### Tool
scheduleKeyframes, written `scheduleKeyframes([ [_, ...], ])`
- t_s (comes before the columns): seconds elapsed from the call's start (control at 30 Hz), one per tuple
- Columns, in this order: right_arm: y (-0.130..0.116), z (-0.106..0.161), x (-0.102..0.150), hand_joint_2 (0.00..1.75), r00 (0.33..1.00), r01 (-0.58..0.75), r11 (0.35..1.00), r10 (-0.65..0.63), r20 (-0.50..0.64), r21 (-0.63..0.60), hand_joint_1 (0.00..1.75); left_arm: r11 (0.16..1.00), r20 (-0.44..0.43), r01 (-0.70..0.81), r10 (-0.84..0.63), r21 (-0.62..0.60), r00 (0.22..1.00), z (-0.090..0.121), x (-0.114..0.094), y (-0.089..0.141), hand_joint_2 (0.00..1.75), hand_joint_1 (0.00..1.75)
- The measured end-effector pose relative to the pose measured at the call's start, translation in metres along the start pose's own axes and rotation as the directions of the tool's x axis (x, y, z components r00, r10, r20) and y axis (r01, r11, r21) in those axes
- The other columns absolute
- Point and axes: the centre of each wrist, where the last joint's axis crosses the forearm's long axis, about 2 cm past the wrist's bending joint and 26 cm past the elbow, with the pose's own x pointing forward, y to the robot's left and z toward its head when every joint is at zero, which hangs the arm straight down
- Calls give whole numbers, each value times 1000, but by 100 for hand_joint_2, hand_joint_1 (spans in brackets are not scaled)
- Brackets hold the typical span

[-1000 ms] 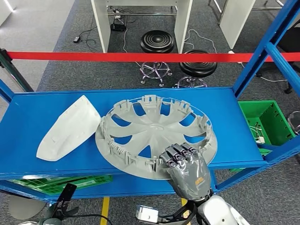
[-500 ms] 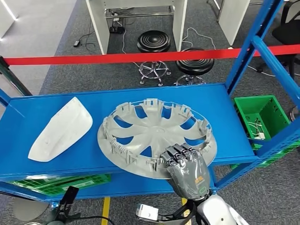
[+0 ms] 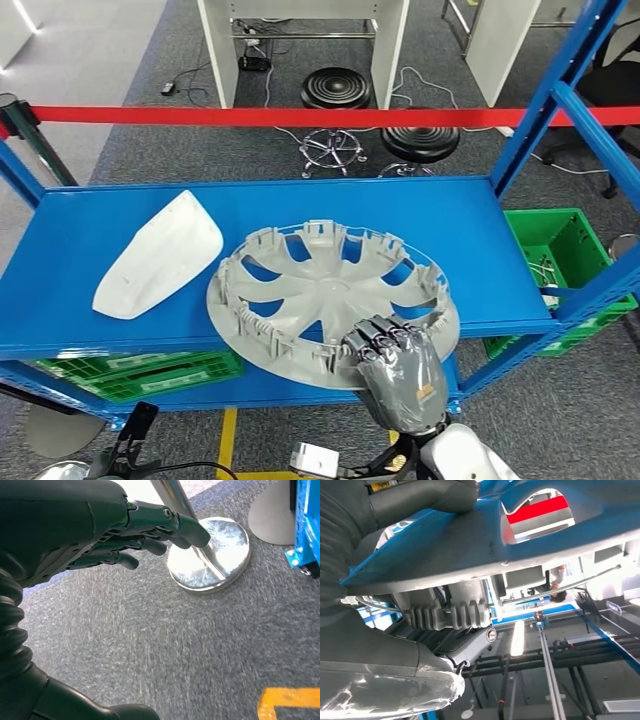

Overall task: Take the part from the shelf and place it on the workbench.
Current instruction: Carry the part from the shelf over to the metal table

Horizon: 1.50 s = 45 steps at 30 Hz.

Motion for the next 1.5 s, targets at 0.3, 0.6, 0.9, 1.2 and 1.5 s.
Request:
scheduleKeyframes([
  [0.3,0,-1,-1,175,1000,-2,1000,2,-4,-6,175,1000,0,2,-2,1,1000,0,0,1,175,0],
  [0.6,0,-3,1,175,1000,5,1000,-5,-7,-12,175,1000,-1,1,-1,-2,1000,0,0,-1,175,0],
  [0.9,-1,-3,0,175,1000,3,1000,-3,-10,-21,175,1000,7,2,-2,-3,1000,-1,4,-1,175,0],
  [1.2,-1,-2,0,175,1000,1,1000,-2,-10,-22,175,1000,5,7,-7,-5,1000,-1,3,-1,175,0],
  [1.5,-1,-5,2,175,1000,9,999,-10,-27,-39,175,1000,2,6,-6,-6,1000,0,2,-3,175,0],
])
